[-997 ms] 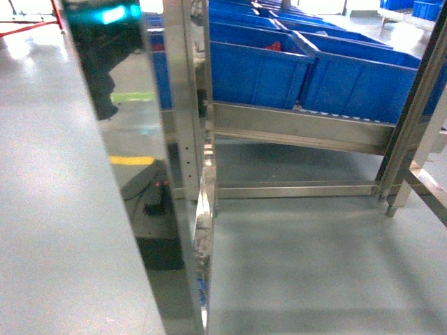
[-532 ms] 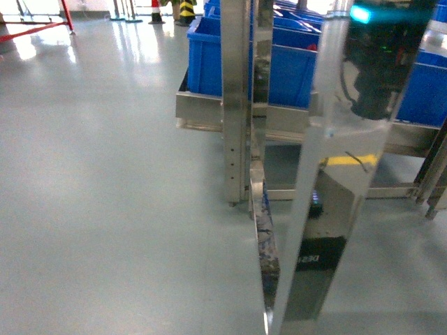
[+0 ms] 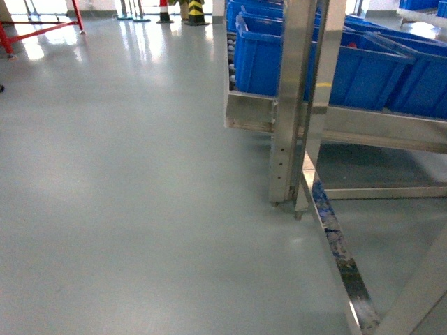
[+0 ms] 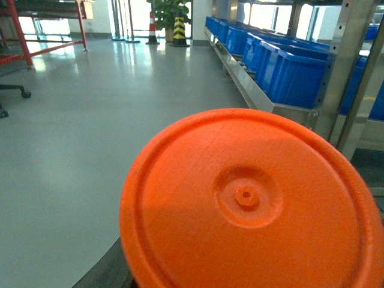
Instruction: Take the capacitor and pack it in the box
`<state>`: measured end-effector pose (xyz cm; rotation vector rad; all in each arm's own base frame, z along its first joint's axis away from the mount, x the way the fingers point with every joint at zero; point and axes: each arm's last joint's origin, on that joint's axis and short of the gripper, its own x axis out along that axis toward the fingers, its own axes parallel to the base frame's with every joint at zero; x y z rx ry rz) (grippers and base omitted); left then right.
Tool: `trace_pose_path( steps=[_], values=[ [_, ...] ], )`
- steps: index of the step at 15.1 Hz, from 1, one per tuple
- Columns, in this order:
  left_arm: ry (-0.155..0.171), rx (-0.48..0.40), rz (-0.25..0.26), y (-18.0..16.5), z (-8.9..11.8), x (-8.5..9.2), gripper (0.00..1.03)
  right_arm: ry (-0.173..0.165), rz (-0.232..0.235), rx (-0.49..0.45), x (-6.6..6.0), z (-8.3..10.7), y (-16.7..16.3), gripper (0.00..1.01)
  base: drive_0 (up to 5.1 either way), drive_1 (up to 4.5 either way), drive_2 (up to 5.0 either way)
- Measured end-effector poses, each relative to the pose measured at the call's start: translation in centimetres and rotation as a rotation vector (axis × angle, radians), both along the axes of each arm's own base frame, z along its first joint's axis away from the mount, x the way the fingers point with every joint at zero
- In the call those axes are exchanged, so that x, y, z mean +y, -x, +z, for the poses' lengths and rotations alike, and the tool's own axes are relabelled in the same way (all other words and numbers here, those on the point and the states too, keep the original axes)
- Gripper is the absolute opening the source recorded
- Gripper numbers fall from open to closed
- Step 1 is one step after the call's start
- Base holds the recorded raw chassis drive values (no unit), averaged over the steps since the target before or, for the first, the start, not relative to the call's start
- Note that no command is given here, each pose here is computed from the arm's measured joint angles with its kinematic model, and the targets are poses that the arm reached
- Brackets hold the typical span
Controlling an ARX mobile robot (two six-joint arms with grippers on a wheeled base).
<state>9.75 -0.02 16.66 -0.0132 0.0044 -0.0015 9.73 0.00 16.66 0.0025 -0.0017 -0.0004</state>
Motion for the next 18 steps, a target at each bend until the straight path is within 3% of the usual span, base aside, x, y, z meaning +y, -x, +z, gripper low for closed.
trace_pose_path(
  steps=[18],
  values=[
    [0.0, -0.002, 0.0, 0.0, 0.01, 0.0, 0.44, 0.0, 0.0, -0.004, 0.0, 0.04, 0.0, 0.98, -5.0, 2.46, 2.5]
  ],
)
